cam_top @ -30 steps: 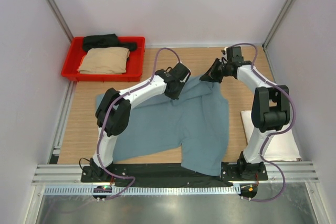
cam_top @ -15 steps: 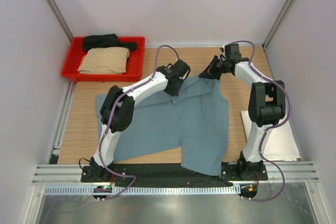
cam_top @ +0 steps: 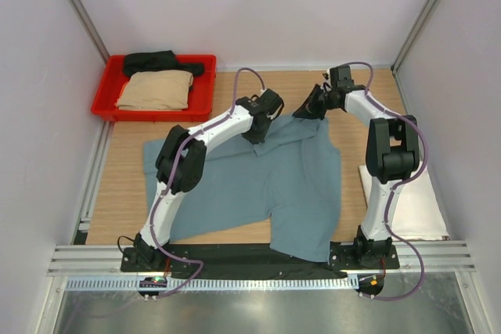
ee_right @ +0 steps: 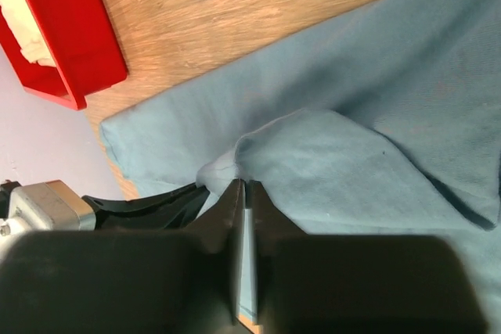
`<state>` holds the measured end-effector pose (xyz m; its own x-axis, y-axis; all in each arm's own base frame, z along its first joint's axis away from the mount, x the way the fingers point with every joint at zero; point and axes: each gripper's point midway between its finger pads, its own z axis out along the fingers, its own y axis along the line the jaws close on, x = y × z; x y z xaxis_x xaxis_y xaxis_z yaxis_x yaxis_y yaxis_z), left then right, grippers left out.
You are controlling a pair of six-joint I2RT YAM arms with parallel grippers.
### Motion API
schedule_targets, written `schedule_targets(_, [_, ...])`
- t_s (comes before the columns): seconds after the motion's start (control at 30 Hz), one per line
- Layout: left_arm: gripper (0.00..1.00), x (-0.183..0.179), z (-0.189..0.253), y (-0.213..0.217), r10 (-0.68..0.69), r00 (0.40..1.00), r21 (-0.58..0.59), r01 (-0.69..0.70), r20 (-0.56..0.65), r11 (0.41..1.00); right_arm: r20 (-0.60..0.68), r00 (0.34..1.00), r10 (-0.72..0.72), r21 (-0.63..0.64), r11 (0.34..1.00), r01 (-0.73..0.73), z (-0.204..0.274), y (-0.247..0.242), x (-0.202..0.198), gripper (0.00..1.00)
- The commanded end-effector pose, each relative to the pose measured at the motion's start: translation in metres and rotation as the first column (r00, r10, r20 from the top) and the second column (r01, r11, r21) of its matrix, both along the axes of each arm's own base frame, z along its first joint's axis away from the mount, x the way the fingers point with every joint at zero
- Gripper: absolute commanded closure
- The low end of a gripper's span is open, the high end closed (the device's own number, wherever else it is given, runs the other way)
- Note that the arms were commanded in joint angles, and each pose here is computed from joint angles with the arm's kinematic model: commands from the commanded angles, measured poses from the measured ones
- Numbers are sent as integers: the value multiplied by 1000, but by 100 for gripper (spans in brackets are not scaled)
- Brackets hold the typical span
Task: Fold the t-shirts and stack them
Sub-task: Fold the tshirt
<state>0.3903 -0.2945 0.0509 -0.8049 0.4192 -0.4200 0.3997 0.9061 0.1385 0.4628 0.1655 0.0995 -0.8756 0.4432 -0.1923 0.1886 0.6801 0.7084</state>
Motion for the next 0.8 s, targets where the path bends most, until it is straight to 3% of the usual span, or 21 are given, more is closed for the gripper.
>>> schedule_targets(0.0, [90, 8, 7, 13, 64, 998, 51, -64, 6, 997, 54, 999, 7, 10, 1000, -8, 17, 6, 14, 79])
schedule_targets(0.13, [81, 12, 22, 24, 116, 993, 87, -119, 35, 989, 73, 997, 12, -105, 994, -4, 20, -11, 9, 58])
schedule_targets(0.2, [71, 13, 29, 28, 129, 991, 80, -132, 42, 988, 92, 995, 30, -169, 986, -14, 22, -21, 1, 50])
schedule_targets(0.33, [65, 10, 42, 26, 131, 991, 15, -132, 40, 991, 60, 997, 46, -254, 967, -29, 2, -35, -15, 47])
schedule_targets(0.53, [70, -3, 37, 13, 101, 995, -68, -103, -27, 992, 48, 998, 42, -310, 950, -26, -8, -45, -30, 49])
schedule_targets(0.67, [79, -12, 29, 10, 99, 993, -90, -105, -68, 990, 38, 999, 24, -314, 949, -11, -14, -48, -32, 54])
schedule_targets(0.77, [83, -17, 26, 1, 74, 993, -140, -86, -91, 986, 38, 999, 12, -317, 948, 0, -19, -51, -30, 71])
